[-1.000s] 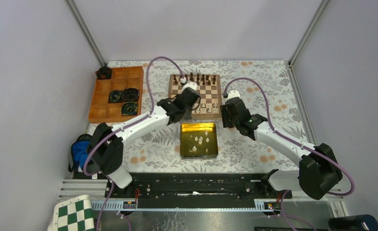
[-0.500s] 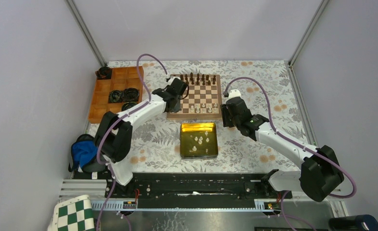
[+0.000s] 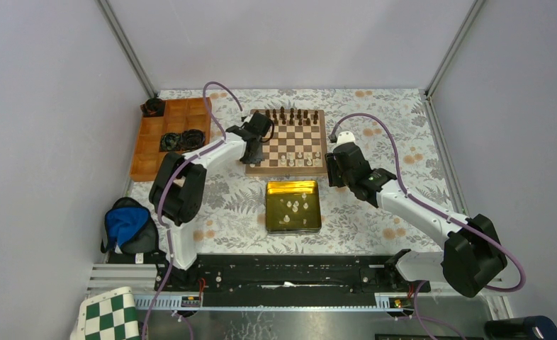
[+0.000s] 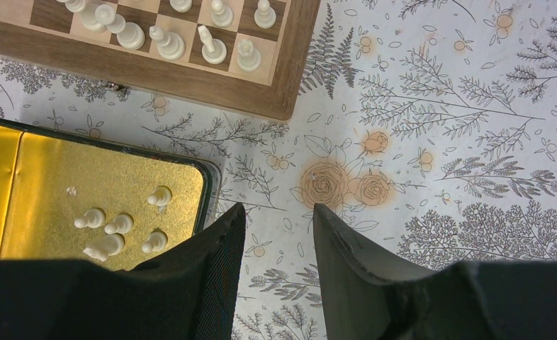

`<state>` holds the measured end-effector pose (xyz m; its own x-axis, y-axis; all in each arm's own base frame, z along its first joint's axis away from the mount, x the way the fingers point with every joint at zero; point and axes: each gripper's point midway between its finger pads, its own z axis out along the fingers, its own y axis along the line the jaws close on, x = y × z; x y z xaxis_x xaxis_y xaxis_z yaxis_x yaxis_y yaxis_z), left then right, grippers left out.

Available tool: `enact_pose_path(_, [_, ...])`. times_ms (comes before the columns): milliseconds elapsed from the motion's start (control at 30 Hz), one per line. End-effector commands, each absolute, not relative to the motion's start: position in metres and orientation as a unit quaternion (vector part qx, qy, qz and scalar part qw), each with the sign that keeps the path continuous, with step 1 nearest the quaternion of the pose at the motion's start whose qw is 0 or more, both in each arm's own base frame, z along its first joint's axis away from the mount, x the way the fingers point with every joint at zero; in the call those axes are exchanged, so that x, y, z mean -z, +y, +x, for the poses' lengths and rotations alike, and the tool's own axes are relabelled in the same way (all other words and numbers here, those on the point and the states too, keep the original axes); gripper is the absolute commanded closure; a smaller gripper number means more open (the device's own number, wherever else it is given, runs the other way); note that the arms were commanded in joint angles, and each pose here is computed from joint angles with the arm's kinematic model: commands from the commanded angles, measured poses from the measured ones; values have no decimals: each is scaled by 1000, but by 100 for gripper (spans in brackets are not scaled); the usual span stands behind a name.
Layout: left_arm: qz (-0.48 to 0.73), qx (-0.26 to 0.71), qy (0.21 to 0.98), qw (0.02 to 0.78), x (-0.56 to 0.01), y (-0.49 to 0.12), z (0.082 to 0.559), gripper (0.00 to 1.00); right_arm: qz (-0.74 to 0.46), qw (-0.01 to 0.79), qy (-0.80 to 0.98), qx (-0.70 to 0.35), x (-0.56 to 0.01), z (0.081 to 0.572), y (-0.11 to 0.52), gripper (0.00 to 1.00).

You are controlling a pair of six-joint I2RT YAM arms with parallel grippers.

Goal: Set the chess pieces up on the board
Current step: Place the chess piece on the chessboard.

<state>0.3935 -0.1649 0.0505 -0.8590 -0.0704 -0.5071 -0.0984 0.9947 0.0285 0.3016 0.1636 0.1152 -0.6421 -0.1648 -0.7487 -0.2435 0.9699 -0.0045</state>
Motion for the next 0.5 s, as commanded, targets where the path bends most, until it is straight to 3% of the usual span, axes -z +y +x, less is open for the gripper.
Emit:
enact_pose_path(0, [-57, -11, 959, 277, -58, -168, 409, 100, -96, 446, 888, -62, -143, 315, 167, 53])
enact_pose_path(467, [-53, 12, 958, 282, -63, -177, 415, 100, -98, 442, 889, -63, -138, 314, 167, 53])
